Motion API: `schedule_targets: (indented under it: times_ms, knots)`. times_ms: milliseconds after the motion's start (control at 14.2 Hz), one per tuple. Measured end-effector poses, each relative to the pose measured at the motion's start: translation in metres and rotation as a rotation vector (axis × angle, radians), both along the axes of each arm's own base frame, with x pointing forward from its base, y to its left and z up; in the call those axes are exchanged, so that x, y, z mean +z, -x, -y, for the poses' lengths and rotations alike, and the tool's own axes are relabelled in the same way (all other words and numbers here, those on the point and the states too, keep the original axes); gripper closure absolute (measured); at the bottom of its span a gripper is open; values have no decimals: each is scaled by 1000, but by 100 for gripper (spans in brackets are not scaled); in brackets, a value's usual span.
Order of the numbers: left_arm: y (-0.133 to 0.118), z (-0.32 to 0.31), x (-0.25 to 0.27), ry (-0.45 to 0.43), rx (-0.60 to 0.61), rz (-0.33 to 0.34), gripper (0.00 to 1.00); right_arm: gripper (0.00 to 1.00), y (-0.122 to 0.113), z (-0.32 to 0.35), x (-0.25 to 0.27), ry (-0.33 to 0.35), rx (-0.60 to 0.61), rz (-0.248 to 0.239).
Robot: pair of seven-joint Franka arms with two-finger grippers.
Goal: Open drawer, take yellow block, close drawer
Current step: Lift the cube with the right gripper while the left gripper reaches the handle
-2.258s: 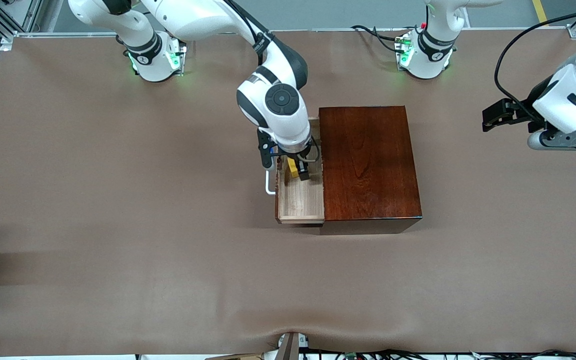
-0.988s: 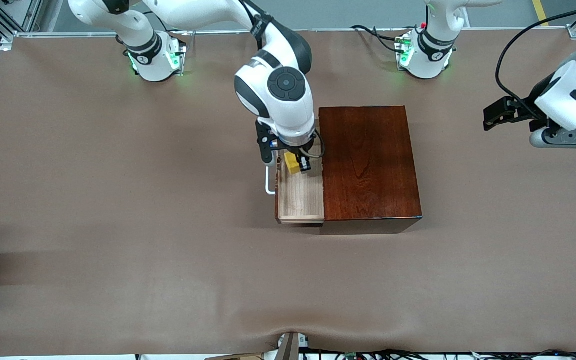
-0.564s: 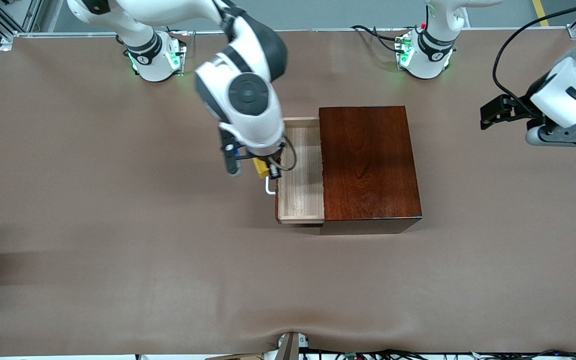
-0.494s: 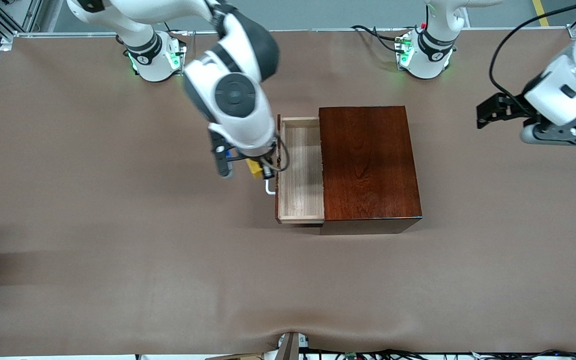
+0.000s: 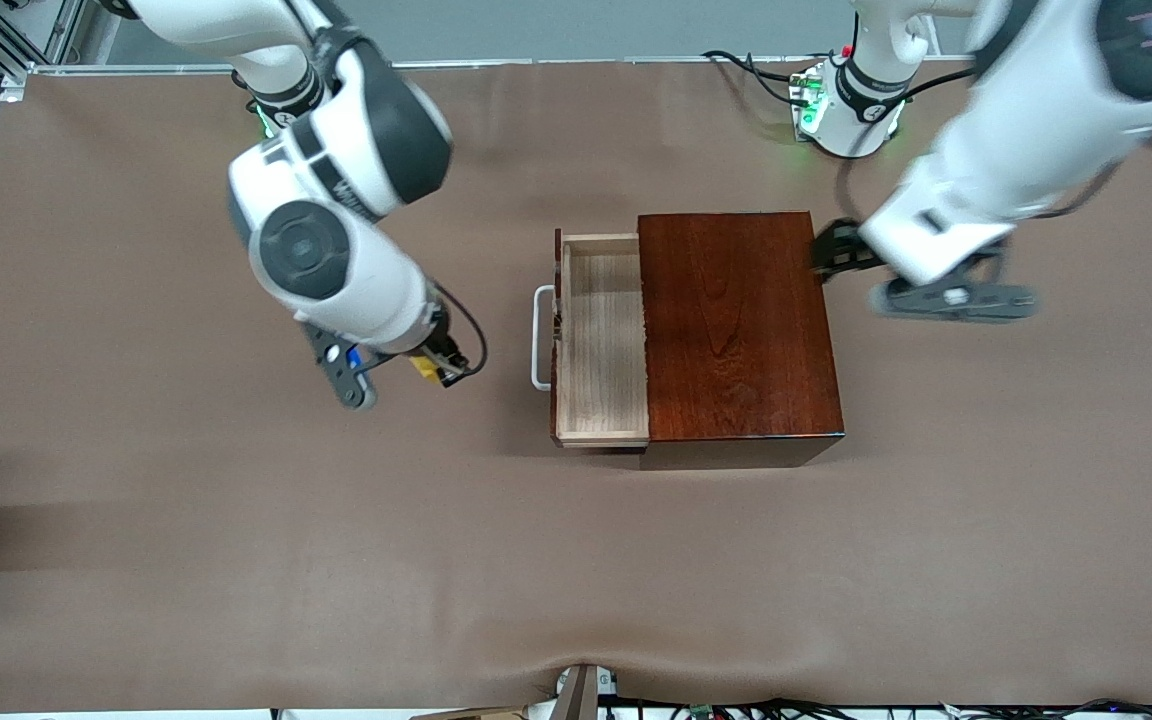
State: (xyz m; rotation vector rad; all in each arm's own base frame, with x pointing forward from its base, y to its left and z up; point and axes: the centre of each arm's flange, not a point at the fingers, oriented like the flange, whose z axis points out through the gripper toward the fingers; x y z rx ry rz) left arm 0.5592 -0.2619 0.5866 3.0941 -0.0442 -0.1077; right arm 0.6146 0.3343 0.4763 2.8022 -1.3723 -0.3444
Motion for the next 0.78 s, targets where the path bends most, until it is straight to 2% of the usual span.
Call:
schedule_targets:
  times_ms: [141,353,635,776]
  knots:
    - [10,56,-20,11,31,-2,0,44,-11,43,-9,-56,208,-61]
    - [27,124,-47,13,89,-28,0,44,-28,108,-18,-111,323,-106]
    - [54,209,-88,29,219,1,0,44,-30,160,-28,-149,413,-118]
    - [66,247,-112,46,292,22,0,44,-24,182,-32,-157,461,-86]
